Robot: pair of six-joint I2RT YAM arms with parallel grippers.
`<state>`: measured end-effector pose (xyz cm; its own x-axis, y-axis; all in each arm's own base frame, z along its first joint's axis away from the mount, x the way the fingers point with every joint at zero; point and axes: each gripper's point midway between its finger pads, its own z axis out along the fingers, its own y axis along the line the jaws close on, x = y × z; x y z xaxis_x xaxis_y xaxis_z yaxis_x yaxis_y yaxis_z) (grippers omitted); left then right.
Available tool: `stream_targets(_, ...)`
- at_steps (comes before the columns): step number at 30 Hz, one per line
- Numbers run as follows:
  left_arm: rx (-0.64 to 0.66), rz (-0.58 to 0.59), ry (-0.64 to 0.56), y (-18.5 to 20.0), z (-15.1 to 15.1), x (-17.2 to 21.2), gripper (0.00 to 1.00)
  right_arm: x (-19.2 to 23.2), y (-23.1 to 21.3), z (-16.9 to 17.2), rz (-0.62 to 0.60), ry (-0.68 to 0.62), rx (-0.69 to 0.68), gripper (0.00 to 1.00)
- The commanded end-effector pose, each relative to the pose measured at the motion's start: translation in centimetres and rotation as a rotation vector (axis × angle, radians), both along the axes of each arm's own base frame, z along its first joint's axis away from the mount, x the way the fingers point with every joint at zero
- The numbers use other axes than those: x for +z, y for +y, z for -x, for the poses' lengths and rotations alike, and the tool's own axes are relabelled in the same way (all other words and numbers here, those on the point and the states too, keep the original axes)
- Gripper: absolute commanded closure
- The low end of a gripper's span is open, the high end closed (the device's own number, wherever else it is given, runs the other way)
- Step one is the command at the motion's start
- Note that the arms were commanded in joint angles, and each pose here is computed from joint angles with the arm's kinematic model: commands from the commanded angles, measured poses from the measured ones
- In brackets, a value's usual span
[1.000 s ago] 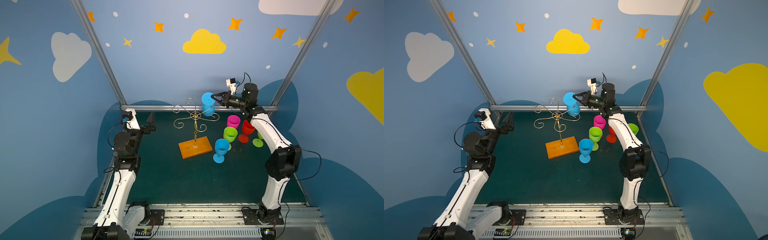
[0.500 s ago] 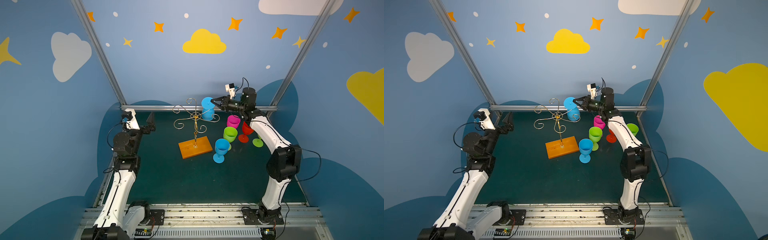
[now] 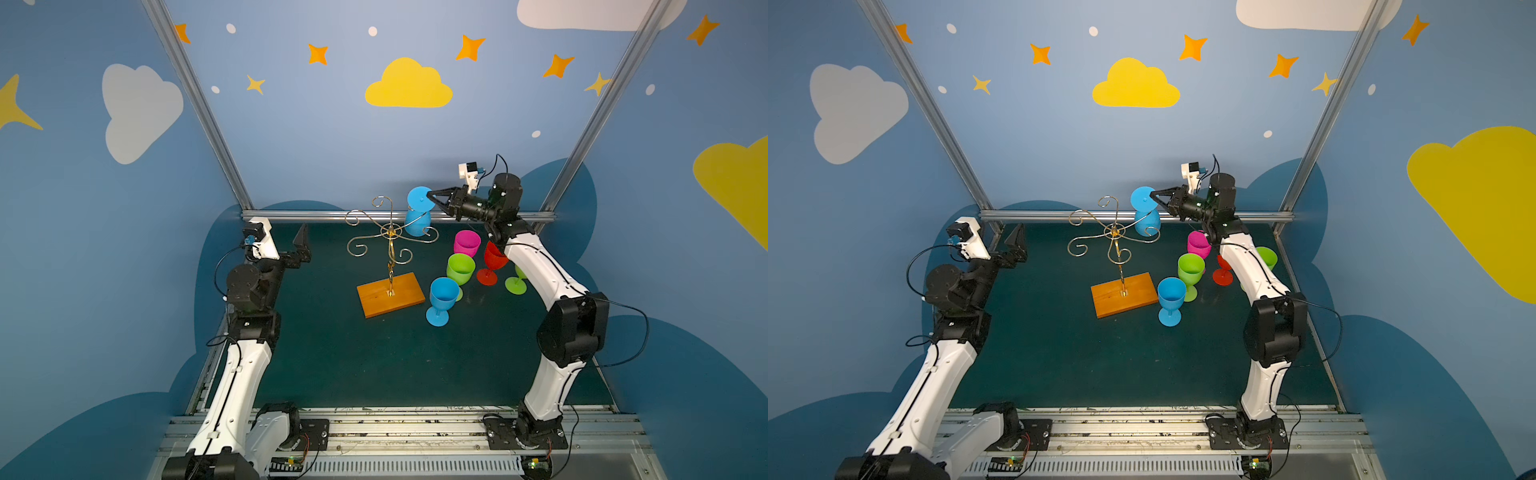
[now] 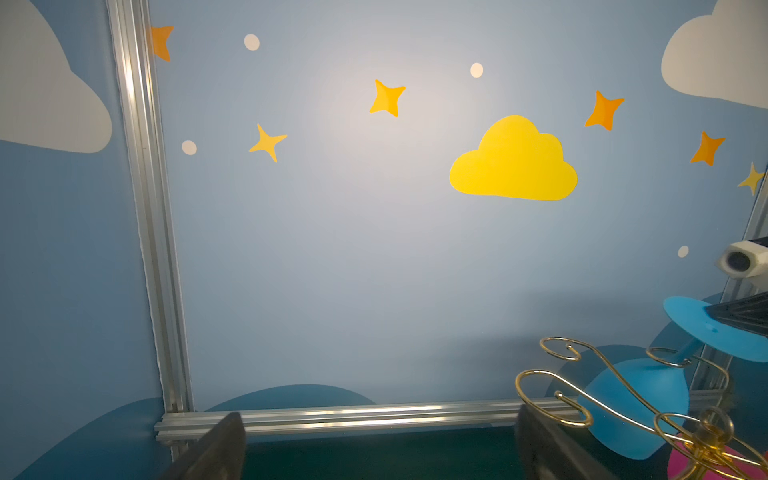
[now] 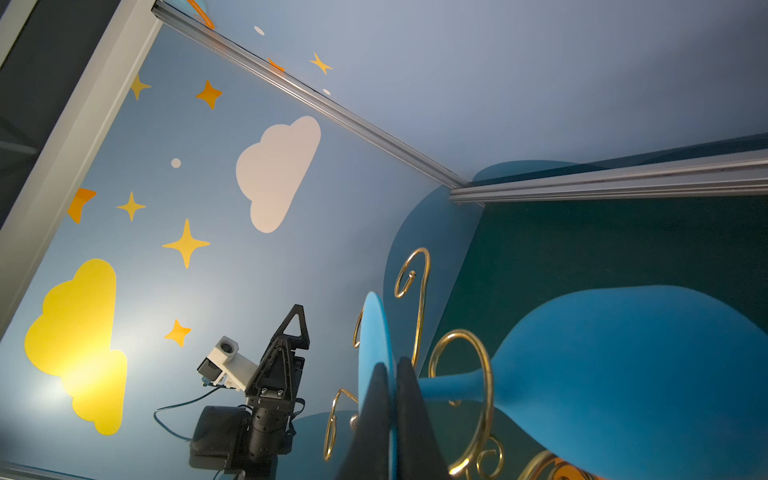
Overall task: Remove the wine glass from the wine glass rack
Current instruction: 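Close the right gripper on the blue glass foot and lift it off the hook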
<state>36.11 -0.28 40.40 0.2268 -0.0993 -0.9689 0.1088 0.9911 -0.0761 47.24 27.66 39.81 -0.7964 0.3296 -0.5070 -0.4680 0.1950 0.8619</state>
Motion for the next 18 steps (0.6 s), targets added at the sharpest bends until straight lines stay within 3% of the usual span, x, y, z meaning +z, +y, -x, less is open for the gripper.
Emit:
stream_targets(1, 0.01, -0.011, -0.025, 0.1, 0.5, 0.6, 0.01, 1.7, -0.3, 0.7, -0.036, -0.034, 0.018, 1.0)
stream_targets(18, 0.009, -0.01, -0.022, 0.1, 0.5, 0.5, 0.0, 0.9, -0.4, 2.6, -0.032, -0.006, 0.056, 1.0)
